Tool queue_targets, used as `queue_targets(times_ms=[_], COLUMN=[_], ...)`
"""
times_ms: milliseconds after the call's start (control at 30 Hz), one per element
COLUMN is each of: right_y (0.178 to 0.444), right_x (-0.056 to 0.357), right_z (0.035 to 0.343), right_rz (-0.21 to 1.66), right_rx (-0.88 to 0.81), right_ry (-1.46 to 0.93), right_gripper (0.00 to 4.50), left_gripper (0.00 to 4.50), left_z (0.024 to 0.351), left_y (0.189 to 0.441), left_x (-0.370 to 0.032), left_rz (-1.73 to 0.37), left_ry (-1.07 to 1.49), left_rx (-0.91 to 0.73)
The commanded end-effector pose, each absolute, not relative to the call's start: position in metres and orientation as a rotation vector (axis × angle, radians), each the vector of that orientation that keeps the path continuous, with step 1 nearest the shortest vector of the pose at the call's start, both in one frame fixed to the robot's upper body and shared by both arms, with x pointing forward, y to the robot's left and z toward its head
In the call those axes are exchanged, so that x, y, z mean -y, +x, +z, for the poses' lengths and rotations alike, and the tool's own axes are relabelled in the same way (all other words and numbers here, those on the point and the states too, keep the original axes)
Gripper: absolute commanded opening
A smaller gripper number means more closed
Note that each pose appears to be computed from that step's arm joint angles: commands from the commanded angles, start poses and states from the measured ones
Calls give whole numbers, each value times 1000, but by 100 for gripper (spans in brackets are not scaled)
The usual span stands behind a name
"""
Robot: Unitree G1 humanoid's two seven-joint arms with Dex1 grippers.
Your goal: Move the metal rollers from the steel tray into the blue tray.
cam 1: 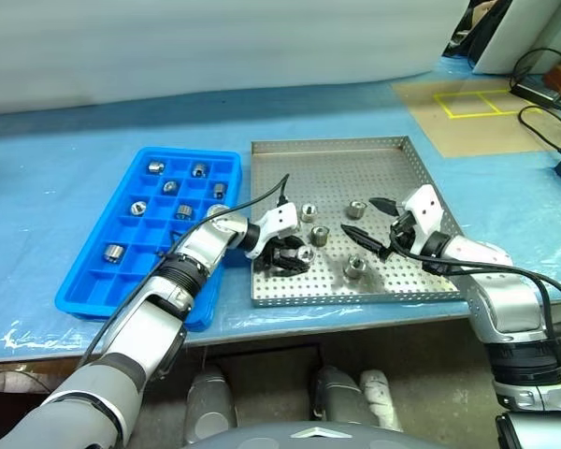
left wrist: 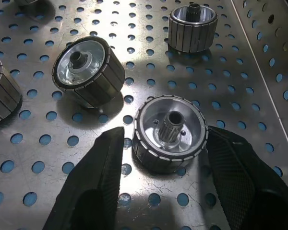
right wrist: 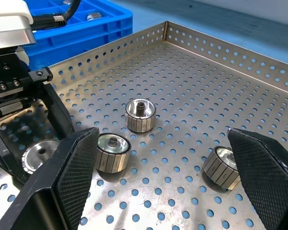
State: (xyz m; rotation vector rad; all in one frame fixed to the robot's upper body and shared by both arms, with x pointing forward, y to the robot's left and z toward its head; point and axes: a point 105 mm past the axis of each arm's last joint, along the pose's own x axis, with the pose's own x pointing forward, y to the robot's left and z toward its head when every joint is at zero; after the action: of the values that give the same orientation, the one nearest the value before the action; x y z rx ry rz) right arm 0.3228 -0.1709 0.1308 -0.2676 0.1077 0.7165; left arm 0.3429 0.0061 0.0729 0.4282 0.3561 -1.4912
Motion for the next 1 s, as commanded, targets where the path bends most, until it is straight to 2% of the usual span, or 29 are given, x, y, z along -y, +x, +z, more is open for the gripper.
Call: queue_targets(times_ms=[33,67,300,400,633,833,1000], right_y=[322,322,323,324,329,335,341], right_x=[165,165,163,162,159,151,139], right_z=[141,141,141,141,139,139,143], right_rz=[729,730,738,743,760,795,852], right_rx=[-58,-58,-55,-56,-60,-52,-34], right_ry=[-287,-287,-284,-282,-279,-270,-242], right_gripper=[450,450,450,450,450,450,450], left_gripper=[225,201,201,201,201,201,201], left_z=[76,76,87,106,131,136,155], left_y=[344,346,351,348,329,327,329], left_x=[-2,-2,-7,-16,-61,-104,-116], left_rz=[-1486,-1473,-1449,-1467,-1465,-1342,-1264], left_ry=[412,411,375,354,348,420,395], left_rx=[-326,-321,-280,-225,-193,-213,-152])
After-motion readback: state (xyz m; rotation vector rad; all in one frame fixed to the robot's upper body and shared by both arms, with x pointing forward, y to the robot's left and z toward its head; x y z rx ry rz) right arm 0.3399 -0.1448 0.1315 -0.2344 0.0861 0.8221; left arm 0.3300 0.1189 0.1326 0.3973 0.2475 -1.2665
